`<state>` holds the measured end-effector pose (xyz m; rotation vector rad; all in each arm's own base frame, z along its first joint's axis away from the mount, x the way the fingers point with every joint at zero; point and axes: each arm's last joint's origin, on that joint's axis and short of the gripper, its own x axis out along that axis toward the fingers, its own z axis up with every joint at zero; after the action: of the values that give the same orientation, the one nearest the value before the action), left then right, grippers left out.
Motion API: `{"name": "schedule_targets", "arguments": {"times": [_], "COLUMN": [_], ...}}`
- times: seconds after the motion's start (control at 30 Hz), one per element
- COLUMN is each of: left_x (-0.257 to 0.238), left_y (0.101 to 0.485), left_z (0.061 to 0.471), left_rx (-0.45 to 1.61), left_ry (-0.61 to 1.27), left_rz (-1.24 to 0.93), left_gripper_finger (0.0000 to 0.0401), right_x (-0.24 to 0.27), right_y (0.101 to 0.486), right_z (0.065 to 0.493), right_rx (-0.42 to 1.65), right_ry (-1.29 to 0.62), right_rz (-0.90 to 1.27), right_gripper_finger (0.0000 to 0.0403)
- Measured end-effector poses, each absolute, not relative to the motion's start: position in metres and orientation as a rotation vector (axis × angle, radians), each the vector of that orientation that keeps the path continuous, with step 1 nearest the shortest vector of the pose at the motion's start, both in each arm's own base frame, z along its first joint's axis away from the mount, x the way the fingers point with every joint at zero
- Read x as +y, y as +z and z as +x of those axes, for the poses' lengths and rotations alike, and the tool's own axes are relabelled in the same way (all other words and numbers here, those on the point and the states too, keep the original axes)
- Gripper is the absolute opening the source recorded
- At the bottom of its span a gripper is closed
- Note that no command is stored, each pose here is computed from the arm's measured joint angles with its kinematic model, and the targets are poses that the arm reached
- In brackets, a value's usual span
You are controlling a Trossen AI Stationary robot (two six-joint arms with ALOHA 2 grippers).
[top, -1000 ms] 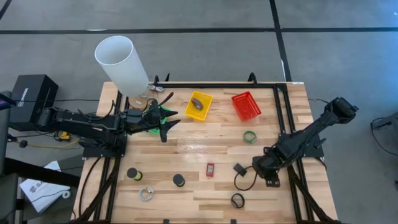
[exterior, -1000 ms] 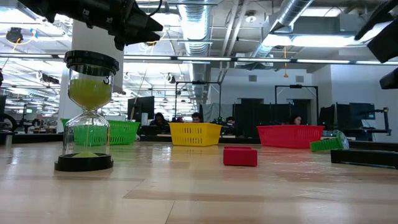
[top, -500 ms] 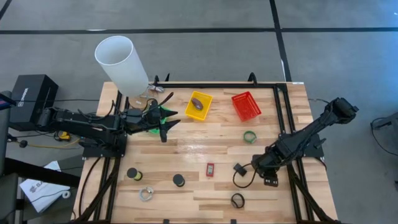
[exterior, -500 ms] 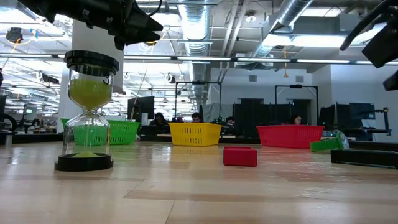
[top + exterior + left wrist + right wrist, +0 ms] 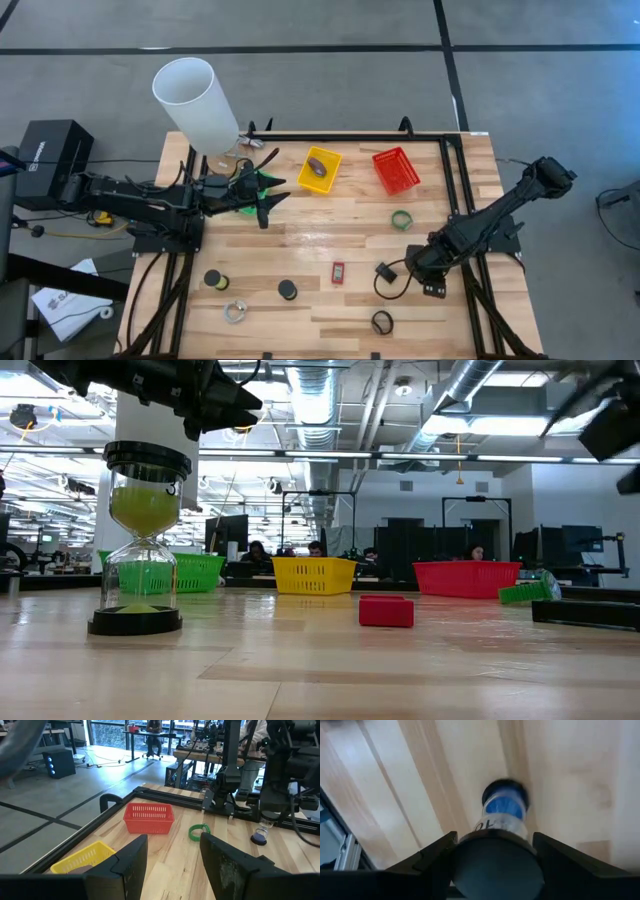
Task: Pick & Place Office items
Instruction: Put the blue hourglass into the red bin
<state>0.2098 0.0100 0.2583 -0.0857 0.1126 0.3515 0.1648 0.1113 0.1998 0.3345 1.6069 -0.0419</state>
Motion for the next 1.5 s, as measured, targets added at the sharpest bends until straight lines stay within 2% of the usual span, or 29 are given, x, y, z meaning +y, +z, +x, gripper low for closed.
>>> {"name": "schedule_targets", "arguments": {"times": [0.2, 0.8, 1.1, 1.5], "left_x": [0.010, 0.010, 0.010, 0.010], "left_y": [0.258, 0.259, 0.259, 0.260], "left_z": [0.210, 0.210, 0.210, 0.210], "left_rx": [0.112, 0.109, 0.103, 0.095], "left_ry": [0.352, 0.351, 0.351, 0.350], "left_rz": [-0.086, -0.086, -0.087, -0.088], "left_gripper_finger": [0.0177, 0.0177, 0.0177, 0.0177], "right_x": [0.113, 0.119, 0.118, 0.118], "right_y": [0.213, 0.213, 0.201, 0.199], "right_z": [0.171, 0.164, 0.165, 0.167], "right_rx": [1.532, 1.577, 1.655, 1.666], "right_ry": [-0.065, -0.023, -0.102, -0.097], "right_rz": [0.295, 0.273, 0.268, 0.282], "right_gripper_finger": [0.0249, 0.0249, 0.0248, 0.0199]}}
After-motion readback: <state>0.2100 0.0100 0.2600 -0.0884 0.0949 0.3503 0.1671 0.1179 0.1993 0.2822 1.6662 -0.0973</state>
